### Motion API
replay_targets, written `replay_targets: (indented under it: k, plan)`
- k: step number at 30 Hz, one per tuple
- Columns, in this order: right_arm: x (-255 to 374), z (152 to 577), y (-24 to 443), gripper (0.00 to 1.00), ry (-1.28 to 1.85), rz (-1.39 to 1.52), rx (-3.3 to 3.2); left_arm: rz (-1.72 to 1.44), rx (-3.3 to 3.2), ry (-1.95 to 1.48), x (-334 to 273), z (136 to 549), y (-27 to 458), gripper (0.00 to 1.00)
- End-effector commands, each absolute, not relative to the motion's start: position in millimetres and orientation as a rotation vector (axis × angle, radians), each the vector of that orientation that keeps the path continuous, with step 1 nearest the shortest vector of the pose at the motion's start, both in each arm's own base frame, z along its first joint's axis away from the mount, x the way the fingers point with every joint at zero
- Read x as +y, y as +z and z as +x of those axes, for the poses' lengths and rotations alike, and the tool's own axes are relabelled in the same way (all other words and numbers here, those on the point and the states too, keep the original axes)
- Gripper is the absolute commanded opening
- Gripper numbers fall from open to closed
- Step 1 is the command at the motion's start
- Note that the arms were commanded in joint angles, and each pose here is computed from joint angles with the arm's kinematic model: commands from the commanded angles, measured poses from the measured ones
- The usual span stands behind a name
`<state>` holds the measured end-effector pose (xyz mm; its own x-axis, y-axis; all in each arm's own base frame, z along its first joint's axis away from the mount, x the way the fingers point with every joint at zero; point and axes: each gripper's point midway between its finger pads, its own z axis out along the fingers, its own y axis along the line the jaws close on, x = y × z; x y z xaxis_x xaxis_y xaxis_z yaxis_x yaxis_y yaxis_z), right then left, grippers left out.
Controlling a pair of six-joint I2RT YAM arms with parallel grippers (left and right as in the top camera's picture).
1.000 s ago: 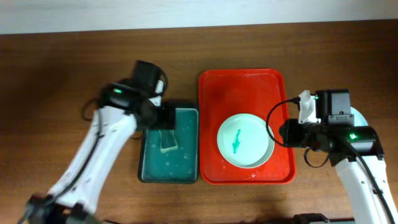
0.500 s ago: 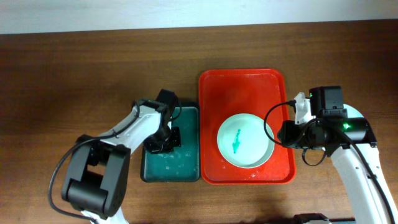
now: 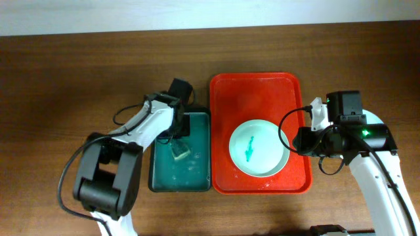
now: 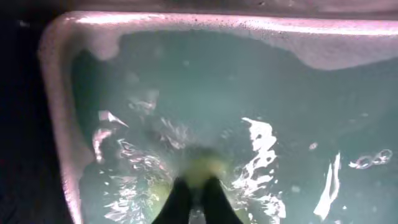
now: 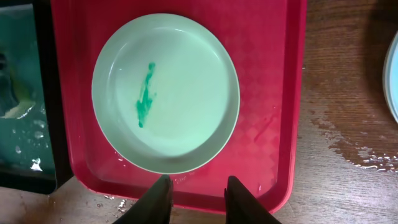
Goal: Clean dirty plates on tray and stack at the side
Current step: 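Grasp the sponge in the teal tray with left gripper, then scrub the last white plate with the sponge in left gripper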
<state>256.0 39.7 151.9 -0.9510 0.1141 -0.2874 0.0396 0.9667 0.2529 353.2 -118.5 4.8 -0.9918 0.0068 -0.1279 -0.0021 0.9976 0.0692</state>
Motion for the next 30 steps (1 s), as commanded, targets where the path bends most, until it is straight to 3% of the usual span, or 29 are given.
replay_targets:
  k: [1, 3, 4, 7, 8, 12, 13, 15, 18, 19, 23, 30]
  plan:
    - [42.4, 258.5, 155.2, 0.30, 0.364, 0.087, 2.802, 0.128, 3.056, -0.095, -144.6, 349.6, 7.0, 0.00]
    - [42.4, 258.4, 155.1, 0.30, 0.364, 0.087, 2.803, 0.261, 3.045, -0.229, -163.3, 355.3, 27.1, 0.00]
    - [42.4, 258.4, 155.1, 0.30, 0.364, 0.087, 2.803, 0.273, 3.043, -0.233, -165.2, 358.7, 38.2, 0.07]
    - [42.4, 258.2, 155.1, 0.30, 0.364, 0.087, 2.804, 0.272, 3.069, -0.223, -164.3, 356.5, 51.0, 0.66]
    - [42.4, 258.1, 155.0, 0.30, 0.364, 0.088, 2.804, 0.272, 3.084, -0.216, -162.8, 353.1, 50.2, 0.67]
    - [42.4, 257.7, 154.9, 0.30, 0.364, 0.088, 2.806, 0.193, 3.168, -0.181, -156.2, 332.7, 39.0, 0.63]
    - [42.4, 257.7, 154.9, 0.30, 0.364, 0.088, 2.806, 0.147, 3.185, -0.174, -157.1, 326.1, 30.0, 0.56]
    - [42.4, 257.7, 154.9, 0.31, 0.364, 0.088, 2.806, 0.153, 3.194, -0.169, -164.3, 311.9, 8.8, 0.31]
    - [42.2, 255.2, 153.9, 0.30, 0.365, 0.104, 2.817, 0.189, 3.205, -0.152, -172.2, 297.8, -3.2, 0.03]
    - [36.8, 255.0, 152.3, 0.31, 0.335, 0.203, 2.825, 0.196, 3.204, -0.146, -173.0, 297.2, -3.3, 0.00]
    - [20.7, 259.6, 135.8, 0.34, 0.299, 0.445, 2.866, 0.206, 3.201, -0.143, -168.2, 308.9, 21.2, 0.00]
    - [28.2, 265.4, 95.9, 0.38, 0.463, 0.228, 3.019, 0.371, 3.104, -0.117, -168.6, 334.9, 85.5, 0.00]
